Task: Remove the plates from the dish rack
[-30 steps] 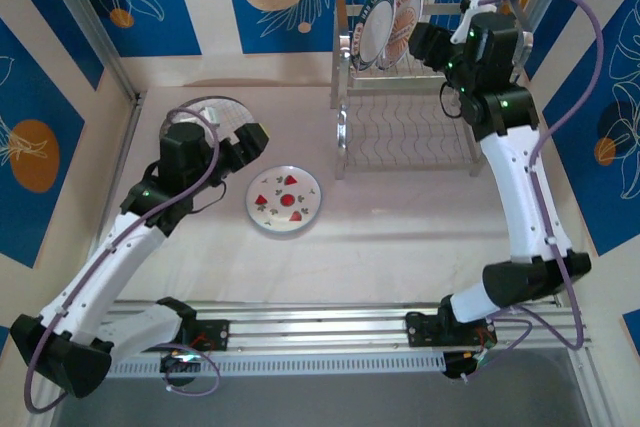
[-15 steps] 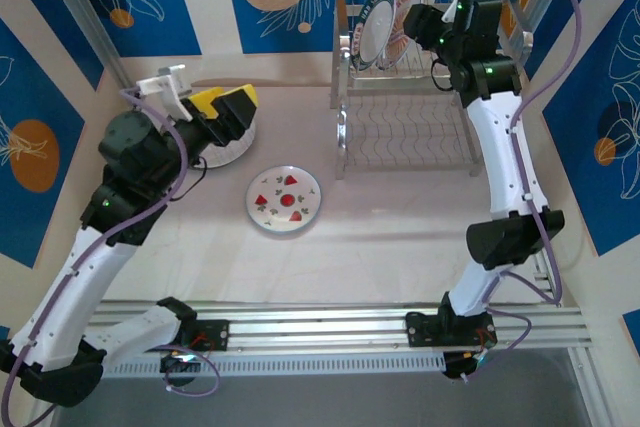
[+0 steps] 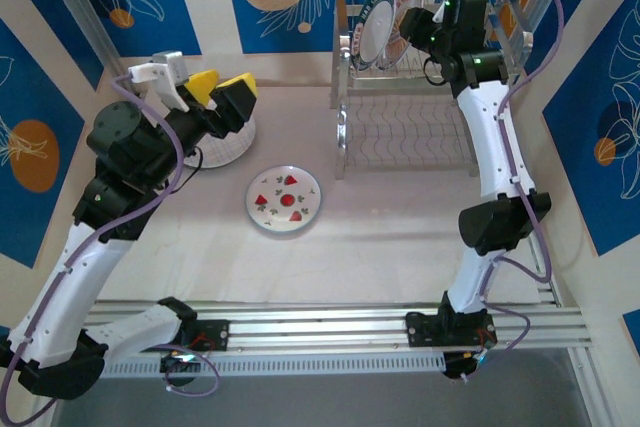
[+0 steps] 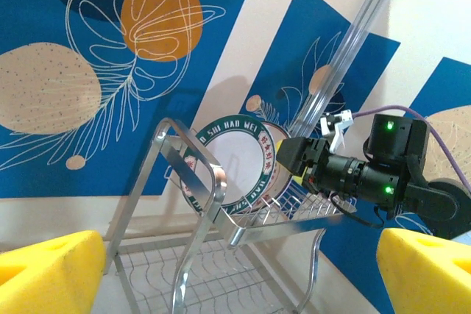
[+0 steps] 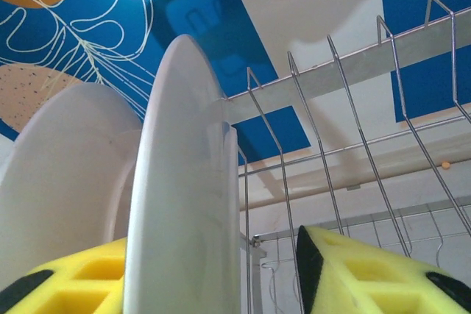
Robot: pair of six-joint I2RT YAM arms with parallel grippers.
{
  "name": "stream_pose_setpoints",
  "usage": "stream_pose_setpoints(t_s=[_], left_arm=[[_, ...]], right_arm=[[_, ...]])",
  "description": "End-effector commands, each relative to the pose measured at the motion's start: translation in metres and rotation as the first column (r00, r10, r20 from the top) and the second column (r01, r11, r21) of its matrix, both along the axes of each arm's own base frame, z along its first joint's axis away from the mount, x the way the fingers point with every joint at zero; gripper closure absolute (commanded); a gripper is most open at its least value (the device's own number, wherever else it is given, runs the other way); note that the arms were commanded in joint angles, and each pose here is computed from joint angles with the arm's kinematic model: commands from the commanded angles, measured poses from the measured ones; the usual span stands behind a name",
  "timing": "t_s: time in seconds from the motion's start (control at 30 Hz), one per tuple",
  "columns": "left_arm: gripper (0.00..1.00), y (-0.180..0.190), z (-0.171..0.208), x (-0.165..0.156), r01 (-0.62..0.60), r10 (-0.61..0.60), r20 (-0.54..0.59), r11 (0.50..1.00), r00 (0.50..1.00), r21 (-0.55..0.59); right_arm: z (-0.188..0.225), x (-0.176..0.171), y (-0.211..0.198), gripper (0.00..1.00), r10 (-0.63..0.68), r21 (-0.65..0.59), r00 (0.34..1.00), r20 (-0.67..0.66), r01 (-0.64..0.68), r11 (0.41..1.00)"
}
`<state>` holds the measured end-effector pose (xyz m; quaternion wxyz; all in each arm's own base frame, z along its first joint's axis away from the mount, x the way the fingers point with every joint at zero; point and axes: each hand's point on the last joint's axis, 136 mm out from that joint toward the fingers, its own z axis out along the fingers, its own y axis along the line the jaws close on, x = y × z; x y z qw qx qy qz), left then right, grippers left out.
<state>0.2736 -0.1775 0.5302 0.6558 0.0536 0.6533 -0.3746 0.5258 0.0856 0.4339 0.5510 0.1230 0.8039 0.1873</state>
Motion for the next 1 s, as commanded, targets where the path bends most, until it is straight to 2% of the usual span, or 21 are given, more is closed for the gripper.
stream_pose_setpoints(t_s=[0.0, 0.23, 0.47, 0.97], left_arm=[[0.06, 0.002, 0.013, -0.007, -0.003, 0.003, 0.040, 1.000, 0.999, -0.005], [0.06, 0.000, 0.010, -0.006, -0.001, 0.001, 0.033, 1.000, 0.999, -0.004], [0.05, -0.001, 0.016, -0.009, 0.012, -0.011, 0.051, 1.000, 0.999, -0.010], [0.05, -0.003, 0.018, -0.011, 0.022, -0.021, 0.050, 1.000, 0.999, -0.018]], right_arm=[[0.011, 0.000, 0.001, 0.55, -0.009, -0.018, 1.000, 0.021, 0.010, 1.000], [0.004, 0.004, 0.009, 0.59, -0.012, -0.039, 1.000, -0.002, 0.012, 0.999], [0.010, 0.004, 0.015, 0.73, -0.027, -0.078, 1.000, 0.010, 0.027, 0.997], [0.026, -0.005, 0.018, 0.91, -0.109, -0.171, 0.993, 0.053, 0.117, 0.978]])
